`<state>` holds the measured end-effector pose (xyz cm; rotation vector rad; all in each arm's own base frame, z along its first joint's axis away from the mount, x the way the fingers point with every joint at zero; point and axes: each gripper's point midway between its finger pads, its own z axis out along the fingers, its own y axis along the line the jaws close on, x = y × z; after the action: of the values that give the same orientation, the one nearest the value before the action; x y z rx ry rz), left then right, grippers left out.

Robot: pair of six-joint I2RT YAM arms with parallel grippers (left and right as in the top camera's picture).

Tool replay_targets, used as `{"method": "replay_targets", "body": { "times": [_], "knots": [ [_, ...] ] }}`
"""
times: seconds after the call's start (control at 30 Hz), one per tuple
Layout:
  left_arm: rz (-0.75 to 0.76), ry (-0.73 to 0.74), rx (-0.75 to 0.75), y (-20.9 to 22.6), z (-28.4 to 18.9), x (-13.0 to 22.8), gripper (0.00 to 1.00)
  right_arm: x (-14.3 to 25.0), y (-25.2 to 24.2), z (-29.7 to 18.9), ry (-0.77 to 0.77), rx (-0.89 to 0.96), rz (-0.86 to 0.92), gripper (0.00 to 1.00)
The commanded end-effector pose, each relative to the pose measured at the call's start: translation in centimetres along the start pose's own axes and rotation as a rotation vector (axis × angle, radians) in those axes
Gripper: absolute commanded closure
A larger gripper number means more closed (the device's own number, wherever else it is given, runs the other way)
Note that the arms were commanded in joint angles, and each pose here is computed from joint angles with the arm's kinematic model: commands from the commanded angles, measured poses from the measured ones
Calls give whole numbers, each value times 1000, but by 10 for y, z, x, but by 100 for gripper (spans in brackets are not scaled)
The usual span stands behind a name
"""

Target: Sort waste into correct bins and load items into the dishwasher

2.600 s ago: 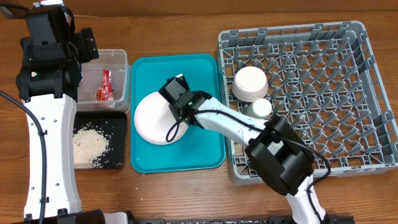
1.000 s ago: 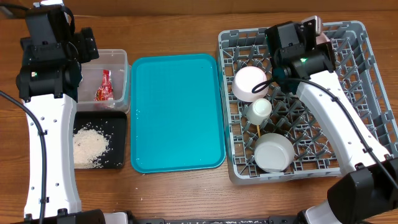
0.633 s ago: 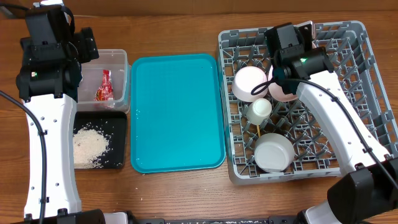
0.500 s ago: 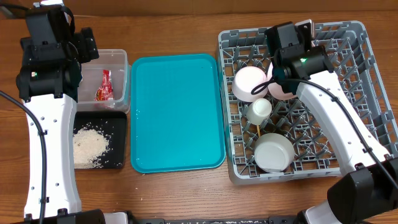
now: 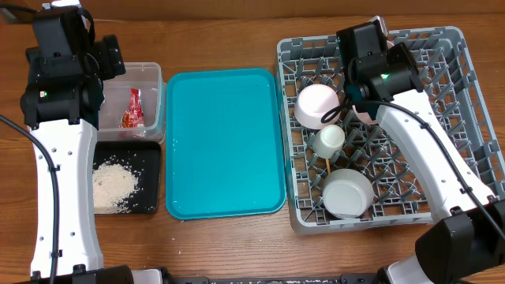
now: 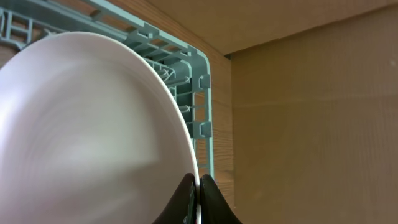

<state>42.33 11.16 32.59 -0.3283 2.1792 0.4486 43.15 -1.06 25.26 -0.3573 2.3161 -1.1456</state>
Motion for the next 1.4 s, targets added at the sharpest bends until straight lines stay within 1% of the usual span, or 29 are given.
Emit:
{"method": "replay_targets", "body": {
  "times": [0.0,0.33,0.47,0.57,0.6,0.63,0.67,0.73,0.77,0.83,0.87,0.9,1.0,1.03,1.13,1.23,1.37],
  "knots": [
    [-16,-16,5,0,-3,-6,0,1,4,1,-1,-7,-85,96],
    [-16,-16,5,0,-3,-6,0,12,32,13,6,-70,-122,96],
    [-16,-16,5,0,-3,-6,0,8,33,13,-6,-78,-58,91],
    [-16,-16,5,0,-3,-6,0,7,36,12,-12,-96,-47,82],
    [-16,-16,5,0,-3,-6,0,7,38,12,-16,-107,-47,76],
    [-16,-16,5,0,-3,-6,0,6,39,12,-18,-113,-41,62],
    [-16,-16,5,0,-3,-6,0,5,40,12,-21,-116,-24,55],
    [-16,-16,5,0,-3,-6,0,2,39,12,-30,-118,36,47],
    [-16,-16,5,0,-3,-6,0,-1,43,11,-39,-140,66,38],
    [-16,-16,5,0,-3,-6,0,-7,59,8,-70,-239,82,26],
    [-16,-16,5,0,-3,-6,0,-11,69,5,-87,-302,92,18],
    [-16,-16,5,0,-3,-6,0,-15,79,1,-105,-368,112,15],
    [-16,-16,5,0,-3,-6,0,-25,102,-12,-140,-529,180,10],
    [-16,-16,5,0,-3,-6,0,-32,119,-24,-160,-653,225,0],
    [-16,-16,5,0,-3,-6,0,-40,134,-39,-179,-787,273,0],
    [-16,-16,5,0,-3,-6,0,-44,144,-52,-193,-883,279,0],
    [-16,-16,5,0,-3,-6,0,-44,146,-54,-196,-899,277,0]
  ]
}}
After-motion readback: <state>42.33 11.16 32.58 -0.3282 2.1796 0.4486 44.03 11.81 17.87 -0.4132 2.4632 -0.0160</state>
